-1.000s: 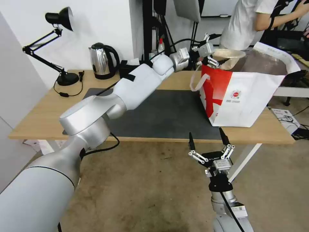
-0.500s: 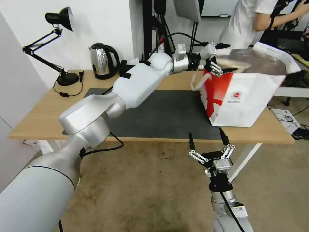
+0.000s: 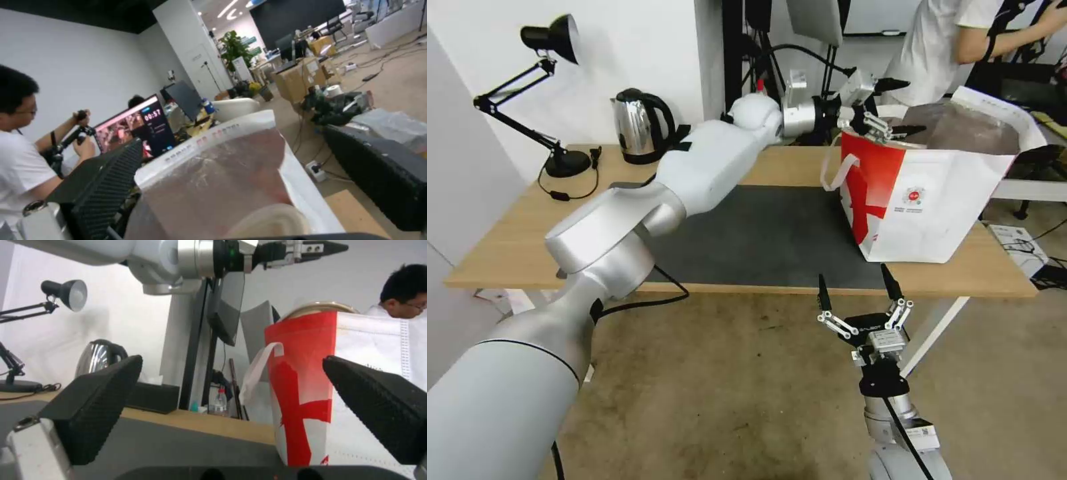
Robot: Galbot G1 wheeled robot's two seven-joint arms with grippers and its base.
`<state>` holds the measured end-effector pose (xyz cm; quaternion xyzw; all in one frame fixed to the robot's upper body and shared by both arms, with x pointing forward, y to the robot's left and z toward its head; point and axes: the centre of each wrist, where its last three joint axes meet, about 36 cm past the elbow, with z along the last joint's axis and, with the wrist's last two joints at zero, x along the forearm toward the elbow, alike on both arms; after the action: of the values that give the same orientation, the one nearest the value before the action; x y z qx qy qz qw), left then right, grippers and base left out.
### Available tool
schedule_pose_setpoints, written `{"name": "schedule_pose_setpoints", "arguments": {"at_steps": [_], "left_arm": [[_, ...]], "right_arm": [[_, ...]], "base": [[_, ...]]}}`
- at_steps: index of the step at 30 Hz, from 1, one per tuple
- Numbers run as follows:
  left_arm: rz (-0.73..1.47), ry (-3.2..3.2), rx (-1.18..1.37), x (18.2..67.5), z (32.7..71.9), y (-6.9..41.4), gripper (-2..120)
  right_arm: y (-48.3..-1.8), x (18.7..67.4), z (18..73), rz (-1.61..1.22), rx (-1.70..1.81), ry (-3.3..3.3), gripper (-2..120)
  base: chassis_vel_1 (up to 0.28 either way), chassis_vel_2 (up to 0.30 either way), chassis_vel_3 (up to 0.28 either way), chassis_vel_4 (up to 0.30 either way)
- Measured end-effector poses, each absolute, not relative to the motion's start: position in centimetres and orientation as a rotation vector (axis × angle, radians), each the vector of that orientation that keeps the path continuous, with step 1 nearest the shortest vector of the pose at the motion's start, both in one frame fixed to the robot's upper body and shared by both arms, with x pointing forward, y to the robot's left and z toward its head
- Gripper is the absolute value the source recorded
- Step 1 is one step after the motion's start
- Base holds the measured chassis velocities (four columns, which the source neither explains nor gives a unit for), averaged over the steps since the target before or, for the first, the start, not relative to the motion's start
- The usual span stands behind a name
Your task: Pick up the trash from the table and place it into the takeout bag.
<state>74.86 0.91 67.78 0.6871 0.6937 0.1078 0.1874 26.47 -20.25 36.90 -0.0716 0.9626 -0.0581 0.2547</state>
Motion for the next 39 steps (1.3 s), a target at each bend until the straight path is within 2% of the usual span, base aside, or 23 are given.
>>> {"name": "schedule_pose_setpoints", "arguments": {"at_steps": [10,13,16,23,32,34,39], "left_arm": [[0.33,1.913,1.795,74.1,70.0,2.1,100],[0.348,1.906,1.695,73.5,70.2,3.4,100],[0.32,1.927,1.494,72.2,70.2,6.0,100],[0.248,1.982,1.253,69.4,70.3,9.1,100],[0.12,2.06,0.987,63.6,67.0,14.5,100],[0.088,2.112,0.917,61.4,64.2,17.3,100],[0.058,2.189,0.799,57.4,61.0,22.5,100]], "right_arm": [[-20.3,26.5,36.9,-0.158,-0.195,2.615,100],[-20.3,26.5,36.9,-0.158,-0.195,2.615,100],[-20.3,26.5,36.9,-0.158,-0.195,2.615,100],[-20.3,26.5,36.9,-0.158,-0.195,2.615,100],[-20.3,26.5,36.9,-0.158,-0.195,2.614,100],[-20.3,26.5,36.9,-0.158,-0.195,2.615,100],[-20.3,26.5,36.9,-0.158,-0.195,2.615,100]], "base": [[0.0,0.0,0.0,0.0],[0.0,0.0,0.0,0.0],[0.0,0.0,0.0,0.0],[0.0,0.0,0.0,0.0],[0.0,0.0,0.0,0.0],[0.0,0.0,0.0,0.0],[0.0,0.0,0.0,0.0]]}}
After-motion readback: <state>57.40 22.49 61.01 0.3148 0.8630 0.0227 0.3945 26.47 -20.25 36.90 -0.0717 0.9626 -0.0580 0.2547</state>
